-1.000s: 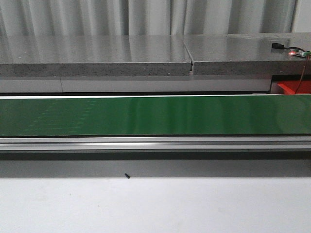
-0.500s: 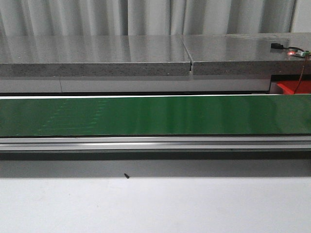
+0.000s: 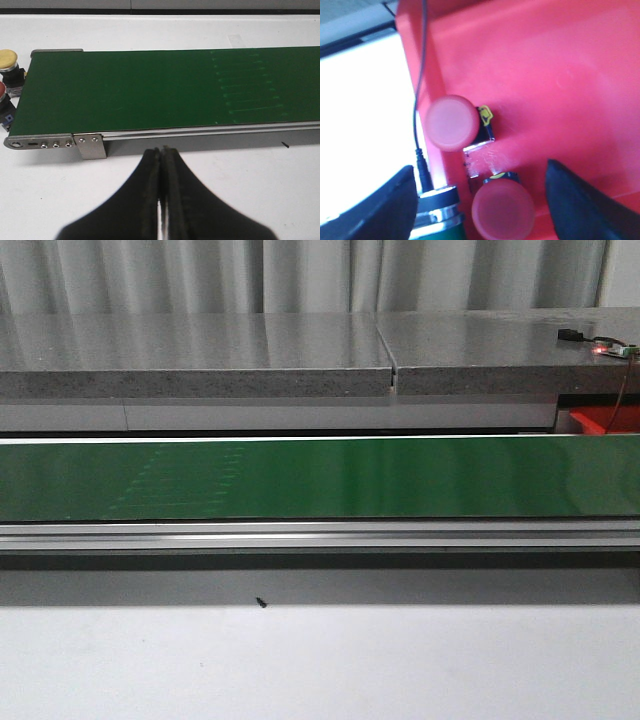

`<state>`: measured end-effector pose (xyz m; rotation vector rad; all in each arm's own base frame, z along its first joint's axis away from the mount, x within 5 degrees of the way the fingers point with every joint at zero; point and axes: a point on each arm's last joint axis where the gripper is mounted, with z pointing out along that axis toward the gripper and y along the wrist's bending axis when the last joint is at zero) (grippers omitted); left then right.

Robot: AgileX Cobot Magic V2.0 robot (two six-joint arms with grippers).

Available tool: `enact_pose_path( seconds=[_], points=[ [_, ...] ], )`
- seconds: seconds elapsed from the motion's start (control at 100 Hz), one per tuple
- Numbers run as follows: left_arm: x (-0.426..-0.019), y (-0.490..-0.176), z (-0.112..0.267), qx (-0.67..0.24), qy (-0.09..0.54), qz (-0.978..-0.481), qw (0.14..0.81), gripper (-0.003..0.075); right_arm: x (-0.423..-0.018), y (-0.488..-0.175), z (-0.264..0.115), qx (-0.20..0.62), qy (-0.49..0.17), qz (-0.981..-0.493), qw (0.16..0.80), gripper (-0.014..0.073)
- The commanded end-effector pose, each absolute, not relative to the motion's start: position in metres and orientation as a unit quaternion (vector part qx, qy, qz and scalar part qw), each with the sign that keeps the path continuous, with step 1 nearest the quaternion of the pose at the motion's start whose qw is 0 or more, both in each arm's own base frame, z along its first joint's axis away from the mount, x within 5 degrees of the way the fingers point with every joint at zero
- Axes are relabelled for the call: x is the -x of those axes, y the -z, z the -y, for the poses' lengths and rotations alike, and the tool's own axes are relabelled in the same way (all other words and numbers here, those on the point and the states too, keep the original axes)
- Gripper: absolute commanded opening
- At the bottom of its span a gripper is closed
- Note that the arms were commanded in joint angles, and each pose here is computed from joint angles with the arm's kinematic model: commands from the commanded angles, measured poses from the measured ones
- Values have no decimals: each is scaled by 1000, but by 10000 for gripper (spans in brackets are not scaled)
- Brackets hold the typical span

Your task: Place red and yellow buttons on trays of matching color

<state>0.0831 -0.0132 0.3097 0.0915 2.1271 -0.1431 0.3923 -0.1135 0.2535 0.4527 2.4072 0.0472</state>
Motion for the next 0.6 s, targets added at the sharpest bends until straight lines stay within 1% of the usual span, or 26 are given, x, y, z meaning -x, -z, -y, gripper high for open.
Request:
enact_pose_path(
  seconds=[0.0, 0.05, 0.1, 0.22, 0.29, 0.36, 0.59],
  points=[
    [-86, -322, 14, -33, 67, -851, 519, -19, -386, -301, 103, -134, -6, -906, 402, 506],
    [-86, -322, 14, -33, 67, -851, 519, -19, -384, -306, 95, -120, -8, -907, 403, 454],
    [-86, -322, 14, -33, 67, -851, 519, -19, -381, -311, 88, -111, -12, -909, 402, 379],
    [-86, -322, 14, -33, 67, -851, 519, -19, -376, -317, 72, -92, -20, -912, 400, 143],
    [-86, -322, 14, -33, 67, -851, 519, -19, -371, -319, 63, -82, -25, -913, 399, 24],
    [-86, -322, 14, -33, 67, -851, 519, -19, -365, -320, 55, -73, -28, -913, 400, -71],
    [-86, -322, 14, -33, 67, -851, 519, -19, -335, -329, 31, -49, -36, -907, 418, -68]
  ],
)
